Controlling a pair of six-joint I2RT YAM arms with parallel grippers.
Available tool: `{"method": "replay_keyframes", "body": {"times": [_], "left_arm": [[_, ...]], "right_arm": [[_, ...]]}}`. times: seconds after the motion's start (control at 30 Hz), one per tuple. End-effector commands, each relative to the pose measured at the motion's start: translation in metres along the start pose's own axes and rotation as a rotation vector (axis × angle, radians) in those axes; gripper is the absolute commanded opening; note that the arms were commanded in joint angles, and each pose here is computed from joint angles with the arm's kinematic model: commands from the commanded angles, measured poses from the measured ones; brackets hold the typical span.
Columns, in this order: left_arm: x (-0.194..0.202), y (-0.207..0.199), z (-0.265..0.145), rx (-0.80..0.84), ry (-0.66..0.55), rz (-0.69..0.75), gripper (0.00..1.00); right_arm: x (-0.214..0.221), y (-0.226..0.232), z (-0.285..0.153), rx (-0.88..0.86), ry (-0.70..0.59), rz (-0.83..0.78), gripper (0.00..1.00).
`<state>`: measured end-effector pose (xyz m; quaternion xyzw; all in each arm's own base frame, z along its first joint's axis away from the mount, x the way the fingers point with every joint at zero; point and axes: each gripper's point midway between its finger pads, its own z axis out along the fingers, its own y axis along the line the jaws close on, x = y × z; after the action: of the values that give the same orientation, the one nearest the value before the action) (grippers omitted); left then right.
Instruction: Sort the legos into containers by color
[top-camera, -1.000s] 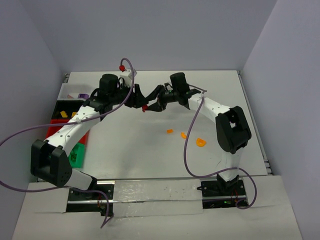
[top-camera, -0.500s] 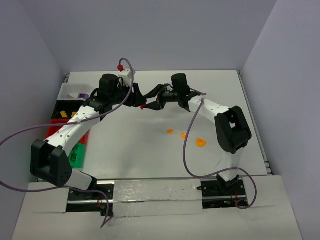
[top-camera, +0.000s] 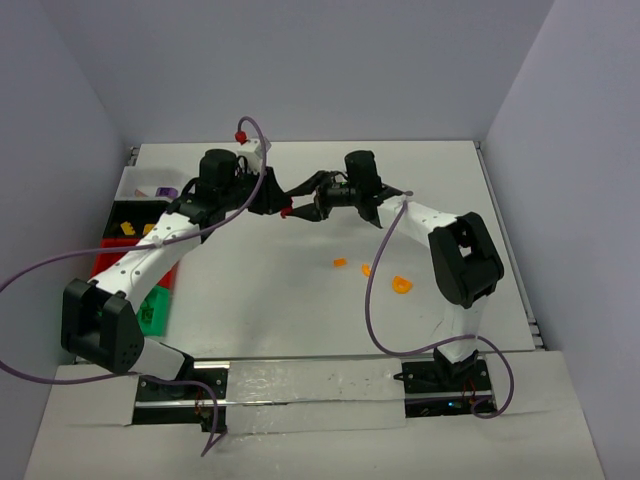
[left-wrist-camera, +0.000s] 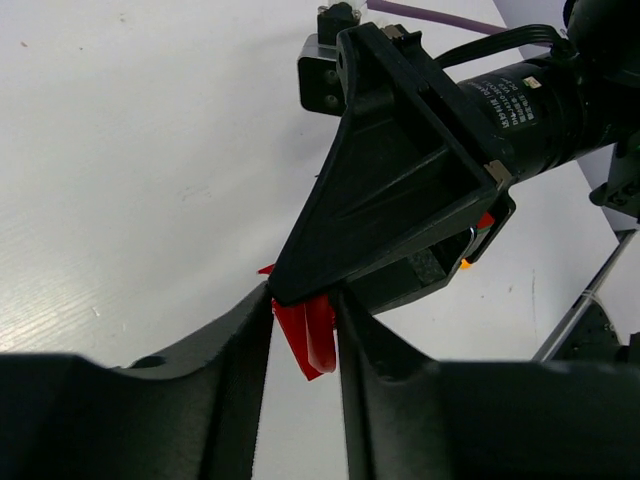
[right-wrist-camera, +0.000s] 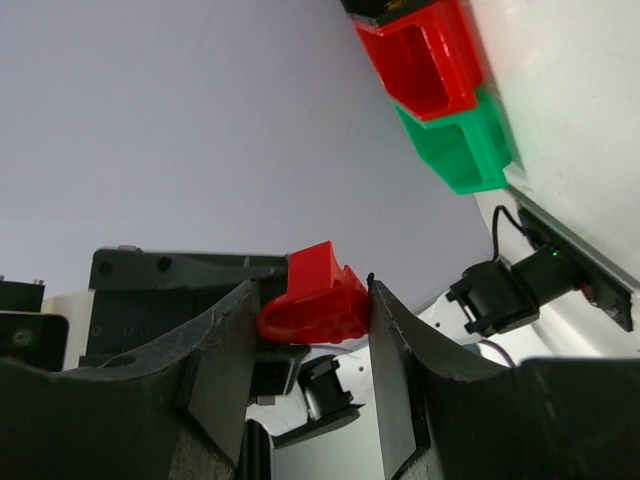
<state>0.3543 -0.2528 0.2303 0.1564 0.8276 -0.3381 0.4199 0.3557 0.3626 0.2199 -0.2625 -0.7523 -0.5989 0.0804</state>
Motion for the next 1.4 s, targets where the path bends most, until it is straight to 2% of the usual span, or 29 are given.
{"method": "replay_keyframes", "body": {"times": [0.0,0.03,0.07,0.13,0.17,0.2,0.27,0.33,0.37,0.5,0.63,0.73,0.87,0.9,0.93,1.1,1.23,1.37], "left_arm": [[-0.006,-0.014,-0.003,0.053,-0.028,0.005,0.39],[-0.006,-0.013,-0.004,0.050,-0.029,0.008,0.35],[-0.007,-0.012,-0.005,0.045,-0.034,0.013,0.24],[-0.007,-0.012,-0.005,0.041,-0.032,0.020,0.14],[-0.007,-0.012,-0.006,0.041,-0.030,0.022,0.08],[-0.006,-0.013,-0.006,0.042,-0.029,0.025,0.02],[-0.005,-0.013,-0.008,0.045,-0.025,0.034,0.00],[-0.003,-0.012,-0.012,0.039,-0.020,0.056,0.00],[-0.001,-0.011,-0.015,0.036,-0.016,0.066,0.00],[0.005,0.007,-0.039,-0.003,-0.007,0.100,0.00],[0.014,0.058,-0.076,-0.129,0.038,0.057,0.00],[0.027,0.110,-0.111,-0.301,0.121,0.058,0.00],[0.040,0.193,-0.188,-0.627,0.164,0.013,0.00],[0.044,0.204,-0.202,-0.672,0.184,0.005,0.00],[0.049,0.215,-0.216,-0.723,0.217,0.012,0.00],[0.050,0.255,-0.282,-0.886,0.241,-0.091,0.00],[0.048,0.269,-0.302,-0.951,0.286,-0.091,0.05],[0.059,0.283,-0.304,-0.968,0.344,-0.097,0.09]], "right_arm": [[0.015,0.024,-0.012,-0.073,0.033,-0.035,0.00],[0.017,0.025,-0.013,-0.077,0.036,-0.038,0.00],[0.016,0.025,-0.013,-0.078,0.035,-0.036,0.00],[0.015,0.026,-0.015,-0.081,0.031,-0.038,0.01],[0.015,0.026,-0.015,-0.084,0.030,-0.041,0.06],[0.014,0.027,-0.016,-0.088,0.028,-0.045,0.19],[0.012,0.027,-0.017,-0.093,0.023,-0.051,0.55],[0.008,0.030,-0.021,-0.103,0.009,-0.066,0.97],[0.004,0.030,-0.023,-0.107,0.000,-0.073,1.00],[-0.017,0.041,-0.045,-0.144,-0.067,-0.158,1.00],[-0.046,0.052,-0.077,-0.128,-0.166,-0.407,1.00],[-0.060,0.054,-0.100,-0.021,-0.239,-0.566,1.00],[-0.069,0.056,-0.126,0.151,-0.327,-0.845,1.00],[-0.069,0.063,-0.132,0.189,-0.348,-0.961,1.00],[-0.075,0.054,-0.138,0.265,-0.379,-0.956,1.00],[-0.083,0.047,-0.160,0.404,-0.438,-1.068,1.00],[-0.076,0.047,-0.168,0.437,-0.415,-1.188,1.00],[-0.074,0.051,-0.173,0.451,-0.423,-1.216,1.00]]}}
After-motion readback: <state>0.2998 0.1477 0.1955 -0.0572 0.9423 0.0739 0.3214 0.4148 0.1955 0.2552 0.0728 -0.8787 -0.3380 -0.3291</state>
